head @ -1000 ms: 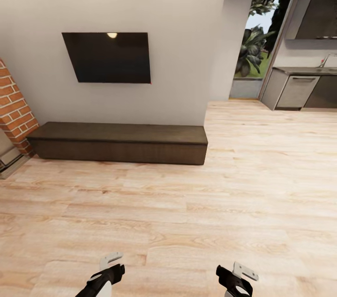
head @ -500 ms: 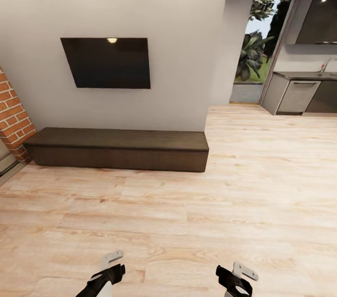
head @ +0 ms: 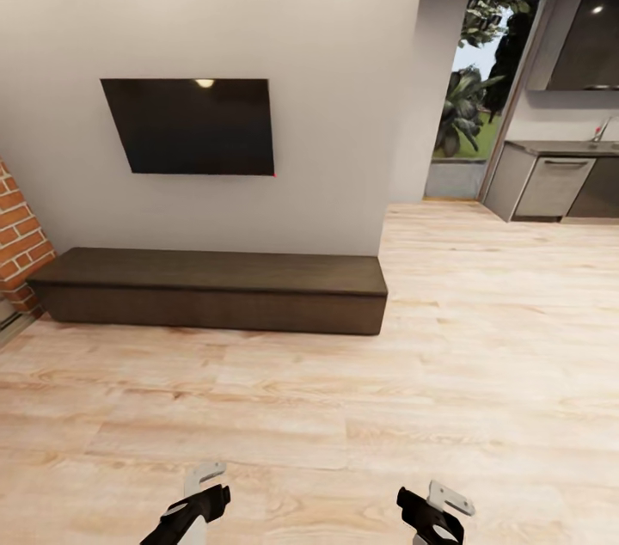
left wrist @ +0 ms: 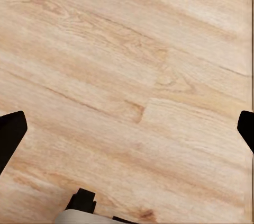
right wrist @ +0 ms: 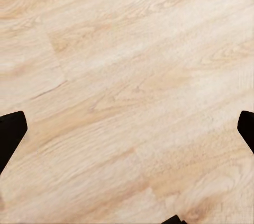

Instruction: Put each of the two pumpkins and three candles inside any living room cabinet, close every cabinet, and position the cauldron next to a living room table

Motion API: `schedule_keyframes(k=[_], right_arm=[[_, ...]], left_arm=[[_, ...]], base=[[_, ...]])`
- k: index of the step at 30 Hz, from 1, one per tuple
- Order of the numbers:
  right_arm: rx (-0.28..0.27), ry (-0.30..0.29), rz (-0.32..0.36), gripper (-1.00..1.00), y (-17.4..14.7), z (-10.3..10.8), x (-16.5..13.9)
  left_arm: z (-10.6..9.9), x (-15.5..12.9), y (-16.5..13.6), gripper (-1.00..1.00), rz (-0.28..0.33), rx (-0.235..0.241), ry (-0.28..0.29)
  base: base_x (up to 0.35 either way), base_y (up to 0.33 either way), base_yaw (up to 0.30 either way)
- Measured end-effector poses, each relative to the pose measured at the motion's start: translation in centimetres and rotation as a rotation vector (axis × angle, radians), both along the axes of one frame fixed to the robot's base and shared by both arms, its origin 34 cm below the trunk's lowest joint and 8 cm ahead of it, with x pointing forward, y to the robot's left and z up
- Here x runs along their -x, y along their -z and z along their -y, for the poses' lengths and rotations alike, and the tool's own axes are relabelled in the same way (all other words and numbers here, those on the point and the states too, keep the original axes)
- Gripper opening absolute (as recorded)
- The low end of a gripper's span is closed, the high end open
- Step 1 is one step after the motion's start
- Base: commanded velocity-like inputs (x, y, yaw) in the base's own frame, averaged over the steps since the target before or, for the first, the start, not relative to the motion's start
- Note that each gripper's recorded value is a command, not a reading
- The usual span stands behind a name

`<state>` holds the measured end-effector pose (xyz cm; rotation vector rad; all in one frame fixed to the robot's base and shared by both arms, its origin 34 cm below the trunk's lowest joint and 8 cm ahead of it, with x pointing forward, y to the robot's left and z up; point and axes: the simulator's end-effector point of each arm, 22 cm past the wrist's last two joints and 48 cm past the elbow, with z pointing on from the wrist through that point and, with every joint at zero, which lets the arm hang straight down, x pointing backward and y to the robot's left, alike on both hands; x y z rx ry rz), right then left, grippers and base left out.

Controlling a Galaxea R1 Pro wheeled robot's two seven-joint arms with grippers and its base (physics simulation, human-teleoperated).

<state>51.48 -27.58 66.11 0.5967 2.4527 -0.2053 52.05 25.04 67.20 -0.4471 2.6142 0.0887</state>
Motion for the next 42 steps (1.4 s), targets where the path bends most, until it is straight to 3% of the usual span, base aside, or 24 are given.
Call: schedule_keyframes(k=[4,8,16,42], right_arm=[[0.018,0.006,-0.020,1.00,0.2,0.7,0.9],[0.059,0.019,-0.088,1.00,1.2,2.6,3.9],[0.081,0.030,-0.113,1.00,1.5,4.5,5.5],[0.064,0.034,-0.116,1.00,1.7,3.8,5.8]], left_arm=[[0.0,-0.2,-0.3,1.00,0.007,0.000,0.001],[0.4,-0.4,-0.5,1.00,0.014,-0.003,0.017],[0.5,-0.6,-0.9,1.00,0.022,-0.006,0.027],[0.5,-0.7,-0.9,1.00,0.023,-0.007,0.029]], base=[[0.328,-0.098,0.000],[0.328,-0.118,0.000],[0.328,-0.126,0.000],[0.305,-0.069,0.000]])
